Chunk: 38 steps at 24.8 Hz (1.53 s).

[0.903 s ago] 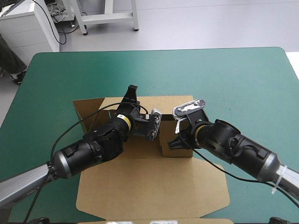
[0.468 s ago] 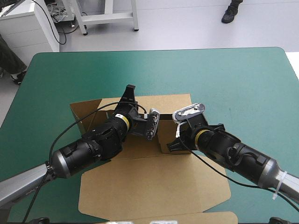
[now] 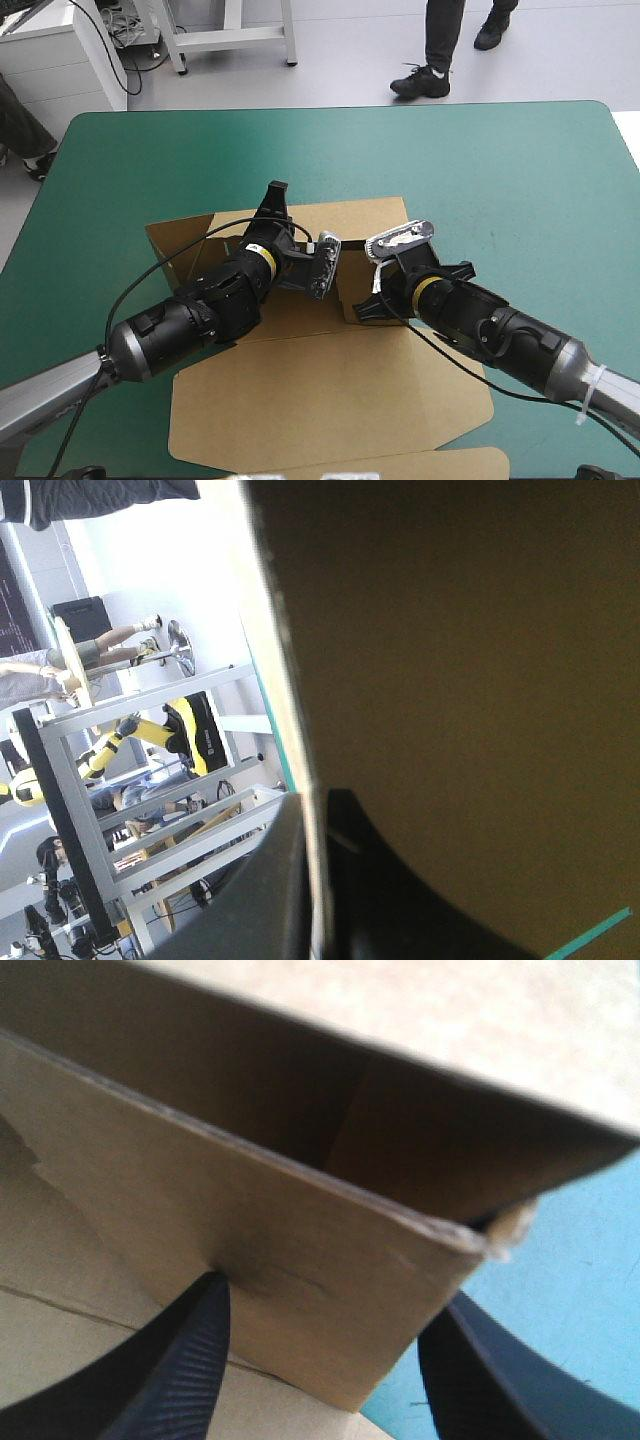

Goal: Fold the box

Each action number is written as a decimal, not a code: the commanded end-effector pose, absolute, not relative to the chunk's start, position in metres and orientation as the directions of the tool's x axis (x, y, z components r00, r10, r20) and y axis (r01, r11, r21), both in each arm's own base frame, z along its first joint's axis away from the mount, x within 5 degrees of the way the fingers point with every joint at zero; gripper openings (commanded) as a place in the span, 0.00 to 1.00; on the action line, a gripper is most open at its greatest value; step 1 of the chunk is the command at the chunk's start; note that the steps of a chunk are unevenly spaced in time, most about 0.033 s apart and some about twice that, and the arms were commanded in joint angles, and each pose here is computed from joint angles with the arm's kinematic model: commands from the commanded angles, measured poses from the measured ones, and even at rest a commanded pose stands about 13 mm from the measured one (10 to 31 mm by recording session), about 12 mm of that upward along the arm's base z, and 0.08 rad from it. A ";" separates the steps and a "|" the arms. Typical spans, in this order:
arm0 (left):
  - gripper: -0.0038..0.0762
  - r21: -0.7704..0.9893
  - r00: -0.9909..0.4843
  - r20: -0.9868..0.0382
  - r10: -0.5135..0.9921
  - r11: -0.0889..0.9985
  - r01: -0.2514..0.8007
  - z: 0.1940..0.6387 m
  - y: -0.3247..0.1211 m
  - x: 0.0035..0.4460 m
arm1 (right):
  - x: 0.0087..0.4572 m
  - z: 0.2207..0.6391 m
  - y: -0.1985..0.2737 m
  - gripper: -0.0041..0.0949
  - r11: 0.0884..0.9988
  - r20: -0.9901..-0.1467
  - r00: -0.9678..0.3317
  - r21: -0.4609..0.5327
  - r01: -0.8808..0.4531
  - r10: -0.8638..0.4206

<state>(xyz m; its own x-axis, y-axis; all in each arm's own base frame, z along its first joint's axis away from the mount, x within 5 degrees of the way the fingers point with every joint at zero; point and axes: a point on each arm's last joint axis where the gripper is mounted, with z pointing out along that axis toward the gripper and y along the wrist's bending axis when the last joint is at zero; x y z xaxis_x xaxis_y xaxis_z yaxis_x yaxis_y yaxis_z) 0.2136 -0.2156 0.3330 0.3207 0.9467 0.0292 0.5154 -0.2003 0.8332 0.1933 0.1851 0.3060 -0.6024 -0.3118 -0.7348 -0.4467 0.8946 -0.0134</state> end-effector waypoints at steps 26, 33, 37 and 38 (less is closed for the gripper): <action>0.04 0.800 0.339 -0.060 0.939 -0.158 0.579 0.334 -0.218 0.204 | 0.201 0.310 0.184 0.12 0.909 -0.872 -0.453 0.024 -0.416 -0.184; 0.29 0.748 0.303 -0.132 0.944 -0.106 0.655 0.329 -0.219 0.199 | 0.202 0.311 0.183 0.02 0.915 -0.878 -0.449 0.032 -0.401 -0.166; 0.53 0.748 0.322 -0.167 0.932 -0.093 0.657 0.337 -0.219 0.188 | 0.204 0.309 0.182 0.02 0.927 -0.875 -0.456 0.022 -0.376 -0.164; 0.56 0.753 0.335 -0.176 0.926 -0.092 0.652 0.341 -0.220 0.183 | 0.205 0.307 0.182 0.02 0.929 -0.873 -0.459 0.023 -0.370 -0.162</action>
